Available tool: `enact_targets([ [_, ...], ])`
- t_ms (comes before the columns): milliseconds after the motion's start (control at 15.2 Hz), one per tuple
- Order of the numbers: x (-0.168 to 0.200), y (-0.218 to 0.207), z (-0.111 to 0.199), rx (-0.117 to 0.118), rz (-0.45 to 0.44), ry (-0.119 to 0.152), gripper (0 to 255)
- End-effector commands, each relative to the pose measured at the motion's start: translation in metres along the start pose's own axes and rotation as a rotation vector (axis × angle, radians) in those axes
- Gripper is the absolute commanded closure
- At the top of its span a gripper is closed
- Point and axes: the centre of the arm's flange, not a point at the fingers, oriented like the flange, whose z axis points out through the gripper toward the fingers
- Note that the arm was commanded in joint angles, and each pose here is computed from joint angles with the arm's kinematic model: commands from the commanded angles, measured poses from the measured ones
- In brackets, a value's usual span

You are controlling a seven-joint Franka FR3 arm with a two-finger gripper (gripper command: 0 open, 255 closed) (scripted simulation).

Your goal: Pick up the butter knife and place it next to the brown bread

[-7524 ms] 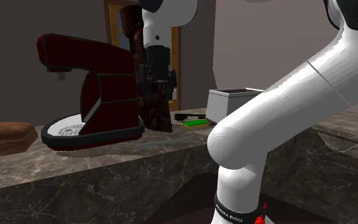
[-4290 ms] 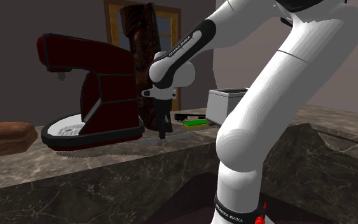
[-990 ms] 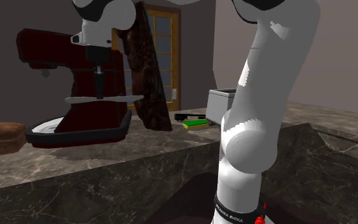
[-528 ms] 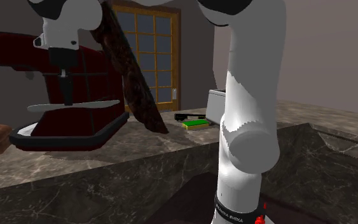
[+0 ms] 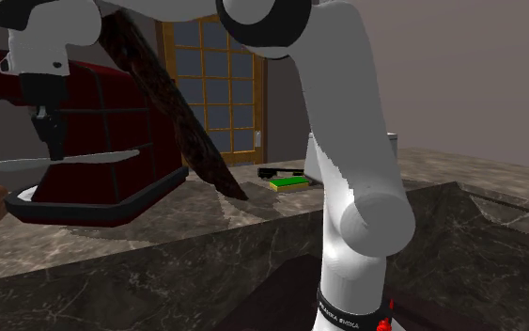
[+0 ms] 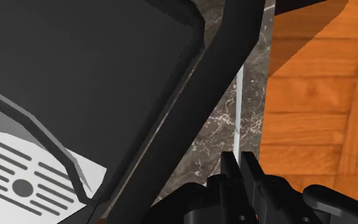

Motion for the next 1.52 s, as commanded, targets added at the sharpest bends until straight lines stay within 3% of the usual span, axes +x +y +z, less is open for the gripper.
enact_targets([
  [0,0.028,0.018,-0.003,-0.064,0.015,0.035,255],
  [1452,0.034,0.026,0.108,-0.064,0.015,0.035,255],
])
